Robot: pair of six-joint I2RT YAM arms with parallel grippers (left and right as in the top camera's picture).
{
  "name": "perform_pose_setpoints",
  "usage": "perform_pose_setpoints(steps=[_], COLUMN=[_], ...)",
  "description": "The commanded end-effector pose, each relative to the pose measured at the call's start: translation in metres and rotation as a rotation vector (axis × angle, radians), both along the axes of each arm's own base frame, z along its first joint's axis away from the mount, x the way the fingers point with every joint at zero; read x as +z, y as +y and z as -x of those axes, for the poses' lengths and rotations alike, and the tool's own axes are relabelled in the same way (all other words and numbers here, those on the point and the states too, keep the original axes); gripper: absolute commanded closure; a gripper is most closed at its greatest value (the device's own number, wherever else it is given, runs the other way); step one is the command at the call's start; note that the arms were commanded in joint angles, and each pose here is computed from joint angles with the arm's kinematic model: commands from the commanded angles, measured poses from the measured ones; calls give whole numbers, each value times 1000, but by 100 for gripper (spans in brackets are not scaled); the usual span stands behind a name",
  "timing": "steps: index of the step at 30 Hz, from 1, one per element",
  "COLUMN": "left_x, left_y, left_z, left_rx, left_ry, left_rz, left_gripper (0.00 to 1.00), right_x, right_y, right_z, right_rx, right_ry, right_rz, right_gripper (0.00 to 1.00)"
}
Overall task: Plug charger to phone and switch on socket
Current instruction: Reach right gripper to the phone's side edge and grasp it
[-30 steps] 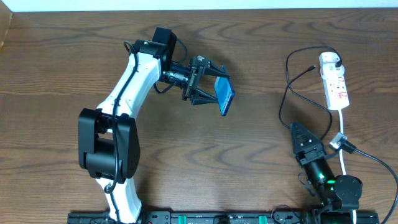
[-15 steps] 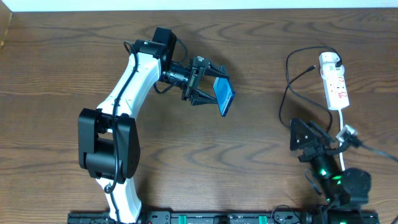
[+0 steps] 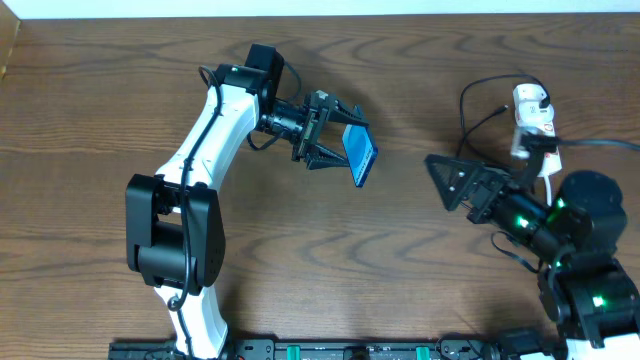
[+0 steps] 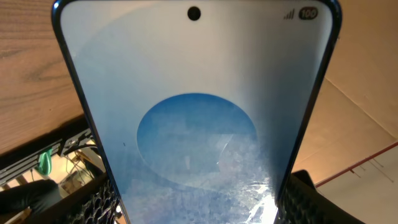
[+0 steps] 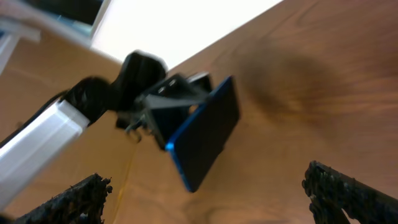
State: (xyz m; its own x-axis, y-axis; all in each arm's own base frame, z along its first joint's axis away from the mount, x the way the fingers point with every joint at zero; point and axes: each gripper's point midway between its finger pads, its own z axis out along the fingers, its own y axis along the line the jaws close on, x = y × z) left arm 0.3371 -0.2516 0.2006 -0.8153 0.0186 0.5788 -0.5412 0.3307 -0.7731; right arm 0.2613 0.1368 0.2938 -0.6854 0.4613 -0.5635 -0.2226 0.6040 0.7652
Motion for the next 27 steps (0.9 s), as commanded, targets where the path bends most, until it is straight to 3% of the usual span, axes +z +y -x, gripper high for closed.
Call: perform_pose_setpoints(steps=[1,6,15,23,27], left_x=[10,10,10,10,10], left_y=[0,0,0,0,0], left_z=[1,1,1,1,1], left_rx=[2,1,1,0,0], left_ry=[6,2,-1,-8,-10], left_rz=[39,40,40,42,43], left_gripper=[48,48,48,48,48], right_x=[-3,4,-8,-24,-47], right_y=[14,26,51,92,103], right_z=[2,-17,-19,-22,-34], right_rx=[88,108,-101,-229,-277], right_ry=[27,-55,20,76,142], right_rz=[-14,8,233,351,396], right_gripper=[1,2,18,22,30])
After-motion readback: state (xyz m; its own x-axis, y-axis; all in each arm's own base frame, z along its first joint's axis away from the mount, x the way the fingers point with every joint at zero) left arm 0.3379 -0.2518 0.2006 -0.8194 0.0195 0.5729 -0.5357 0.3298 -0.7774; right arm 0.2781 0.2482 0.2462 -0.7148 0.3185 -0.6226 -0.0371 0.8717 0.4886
